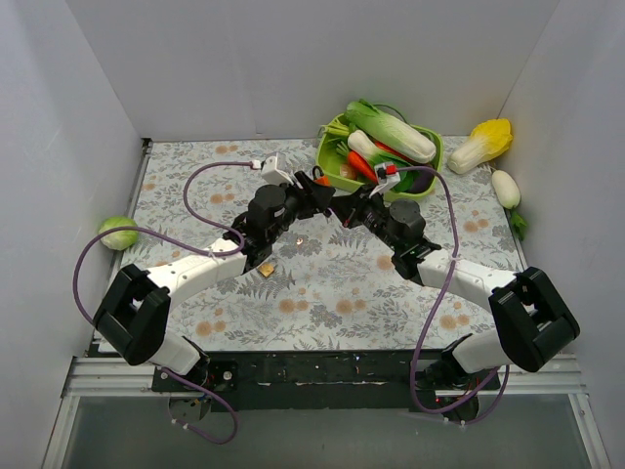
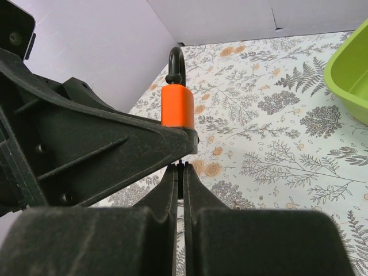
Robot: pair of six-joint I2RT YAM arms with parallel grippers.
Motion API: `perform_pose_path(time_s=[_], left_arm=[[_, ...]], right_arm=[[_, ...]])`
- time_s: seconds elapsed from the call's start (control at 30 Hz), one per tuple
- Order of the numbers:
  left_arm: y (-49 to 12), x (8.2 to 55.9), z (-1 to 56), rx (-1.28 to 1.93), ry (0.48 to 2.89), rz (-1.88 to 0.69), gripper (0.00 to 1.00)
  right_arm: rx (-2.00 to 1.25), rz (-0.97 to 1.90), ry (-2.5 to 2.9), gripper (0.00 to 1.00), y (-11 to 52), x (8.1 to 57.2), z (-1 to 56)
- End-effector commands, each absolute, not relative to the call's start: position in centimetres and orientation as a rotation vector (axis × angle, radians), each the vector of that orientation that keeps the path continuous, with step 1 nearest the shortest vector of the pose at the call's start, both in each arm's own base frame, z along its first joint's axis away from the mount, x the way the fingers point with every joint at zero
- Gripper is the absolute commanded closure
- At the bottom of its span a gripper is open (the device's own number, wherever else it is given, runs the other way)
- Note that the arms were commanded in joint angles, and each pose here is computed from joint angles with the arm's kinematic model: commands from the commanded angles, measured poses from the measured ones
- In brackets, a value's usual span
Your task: Unlock with the key
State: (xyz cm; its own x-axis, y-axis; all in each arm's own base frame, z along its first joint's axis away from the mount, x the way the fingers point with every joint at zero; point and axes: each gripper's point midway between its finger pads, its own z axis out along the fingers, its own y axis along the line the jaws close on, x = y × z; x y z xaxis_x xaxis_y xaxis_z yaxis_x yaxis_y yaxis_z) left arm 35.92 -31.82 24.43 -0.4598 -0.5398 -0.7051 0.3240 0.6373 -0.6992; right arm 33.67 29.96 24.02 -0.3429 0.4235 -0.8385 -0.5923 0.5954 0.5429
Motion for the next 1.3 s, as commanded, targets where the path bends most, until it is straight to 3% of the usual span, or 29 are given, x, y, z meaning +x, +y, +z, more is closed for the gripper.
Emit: perform_pose_path(time_s=[0.0,0.47,0.8,1.27], left_arm=[[-35.6,30.2,20.6,0.012,2.002,-1.123,1.00],[-33.0,32.8,22.2,-0.062,1.962,-0.946,1.00],[-31.6,34.6,20.0,-0.108,2.010,-0.855,1.00],[-29.6,36.8,17.1,-0.175,2.063,-0.744,1.00]], right_arm=[[0.079,0.927,1.209,0.99,24.5,37.5,35.1],[0.032,0.906,1.561,0.99,27.3,36.7,26.4],[0.020,0.873,1.750,0.98,27.9,35.0,21.3],[-0.028,0.902,1.871,0.77,28.4,32.5,17.2]])
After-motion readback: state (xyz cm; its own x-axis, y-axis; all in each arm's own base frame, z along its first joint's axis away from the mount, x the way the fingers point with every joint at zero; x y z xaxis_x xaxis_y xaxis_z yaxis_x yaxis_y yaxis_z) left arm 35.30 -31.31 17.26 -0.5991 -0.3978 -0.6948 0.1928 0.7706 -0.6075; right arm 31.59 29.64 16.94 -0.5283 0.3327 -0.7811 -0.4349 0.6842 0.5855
